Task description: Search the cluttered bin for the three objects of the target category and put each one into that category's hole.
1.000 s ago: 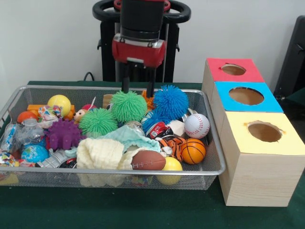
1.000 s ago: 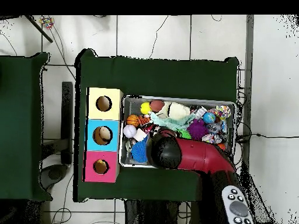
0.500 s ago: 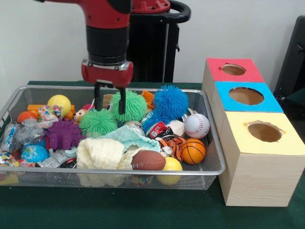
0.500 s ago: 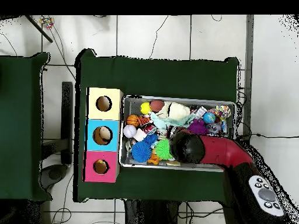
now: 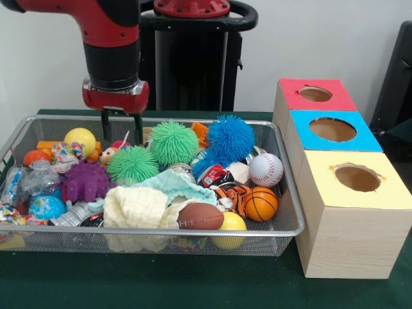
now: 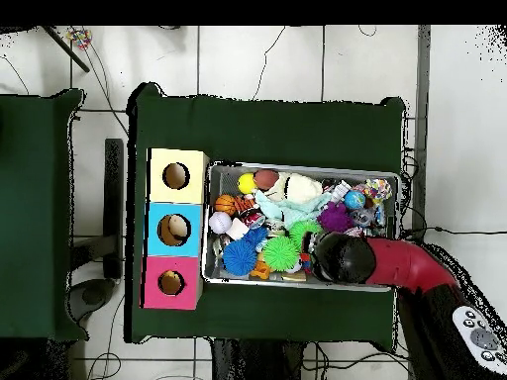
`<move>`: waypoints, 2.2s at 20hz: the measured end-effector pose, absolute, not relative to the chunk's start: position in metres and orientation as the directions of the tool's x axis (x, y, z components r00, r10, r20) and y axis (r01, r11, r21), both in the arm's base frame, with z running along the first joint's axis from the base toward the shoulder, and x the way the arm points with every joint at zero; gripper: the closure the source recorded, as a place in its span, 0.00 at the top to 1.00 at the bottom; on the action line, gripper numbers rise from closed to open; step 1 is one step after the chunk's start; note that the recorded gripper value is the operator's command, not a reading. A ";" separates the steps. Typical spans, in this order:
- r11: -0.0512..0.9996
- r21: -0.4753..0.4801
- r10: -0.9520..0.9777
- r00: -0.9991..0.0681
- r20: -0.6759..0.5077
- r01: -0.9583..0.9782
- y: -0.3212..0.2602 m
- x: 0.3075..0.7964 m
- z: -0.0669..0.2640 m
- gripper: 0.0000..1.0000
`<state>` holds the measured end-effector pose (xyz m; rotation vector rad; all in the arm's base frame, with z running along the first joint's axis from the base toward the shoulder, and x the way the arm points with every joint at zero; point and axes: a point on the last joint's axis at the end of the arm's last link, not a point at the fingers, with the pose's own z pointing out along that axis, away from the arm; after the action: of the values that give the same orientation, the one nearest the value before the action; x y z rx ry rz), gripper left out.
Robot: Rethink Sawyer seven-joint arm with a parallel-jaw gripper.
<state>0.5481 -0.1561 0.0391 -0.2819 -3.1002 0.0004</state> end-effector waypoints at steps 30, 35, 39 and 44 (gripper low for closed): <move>0.999 -0.034 -0.025 -0.999 0.045 -0.026 -0.157 0.515 -0.006 1.00; 0.999 -0.040 -0.026 -0.999 0.045 -0.027 -0.165 0.511 -0.006 1.00; 0.998 -0.050 -0.039 -0.998 0.044 -0.042 -0.169 0.508 -0.008 1.00; 0.998 -0.051 -0.044 -0.998 0.039 -0.046 -0.174 0.507 -0.010 1.00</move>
<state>0.5066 -0.1740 -0.0095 0.0706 -3.1021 0.0813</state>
